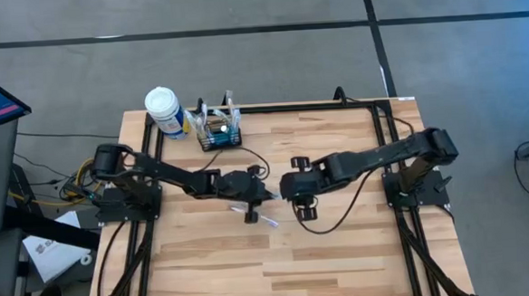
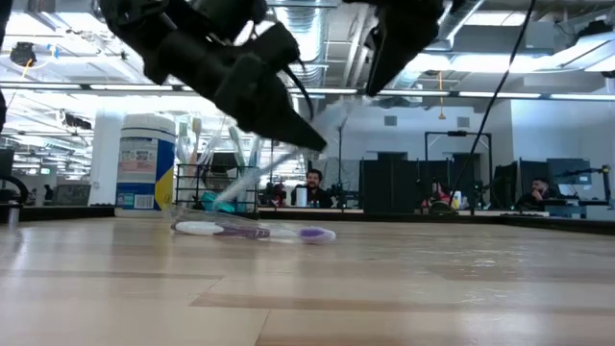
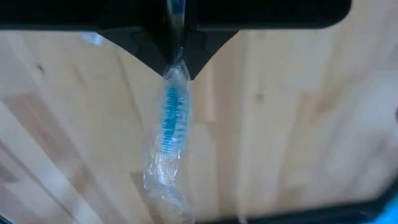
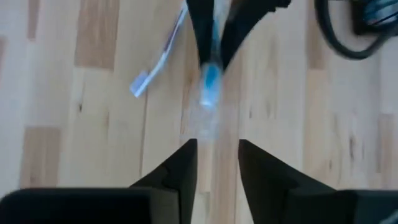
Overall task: Pick & Place toothbrushing station
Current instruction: Put the blue toothbrush into the black wire organizer
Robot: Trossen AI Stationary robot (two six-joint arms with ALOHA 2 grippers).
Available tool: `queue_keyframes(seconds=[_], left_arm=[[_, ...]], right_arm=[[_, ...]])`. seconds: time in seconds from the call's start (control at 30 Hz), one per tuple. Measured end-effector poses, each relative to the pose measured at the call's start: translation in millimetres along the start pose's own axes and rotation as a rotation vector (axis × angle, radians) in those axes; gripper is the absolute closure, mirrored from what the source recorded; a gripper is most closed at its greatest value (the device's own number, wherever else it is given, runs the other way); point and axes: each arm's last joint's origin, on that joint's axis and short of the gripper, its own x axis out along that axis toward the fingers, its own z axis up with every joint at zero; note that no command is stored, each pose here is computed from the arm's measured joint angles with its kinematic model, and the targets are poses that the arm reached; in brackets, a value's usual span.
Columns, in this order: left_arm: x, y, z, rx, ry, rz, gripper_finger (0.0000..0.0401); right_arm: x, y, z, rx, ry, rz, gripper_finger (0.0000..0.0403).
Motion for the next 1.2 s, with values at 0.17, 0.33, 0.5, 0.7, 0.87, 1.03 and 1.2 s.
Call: queue_keyframes(seconds=[0.17,0.33,0.5,0.7,0.87,1.03,1.2], left_arm=[[-26,13,12,-0.017,-0.059,0.103,0.0393],[-59,27,21,-0.049,-0.133,0.263,0.0393],[-87,39,25,-0.092,-0.28,0.34,0.0393],[-109,47,14,-0.133,-0.373,0.443,0.0393],[-125,50,9,-0.175,-0.459,0.549,0.0393],[-140,56,3,-0.223,-0.578,0.649,0.0393],[-144,65,-7,-0.239,-0.658,0.711,0.0393]], right_arm=[[-24,-6,-2,0.066,-0.074,-0.038,0.0284],[-33,-1,-3,0.065,-0.097,-0.042,0.0283],[-35,5,-4,0.042,-0.094,-0.037,0.0287],[-33,10,-8,0.024,-0.078,-0.083,0.0294],[-33,12,-9,0.021,-0.076,-0.098,0.0295],[-33,12,-10,0.028,-0.062,-0.101,0.0295],[-33,12,-10,0.029,-0.061,-0.103,0.0296]])
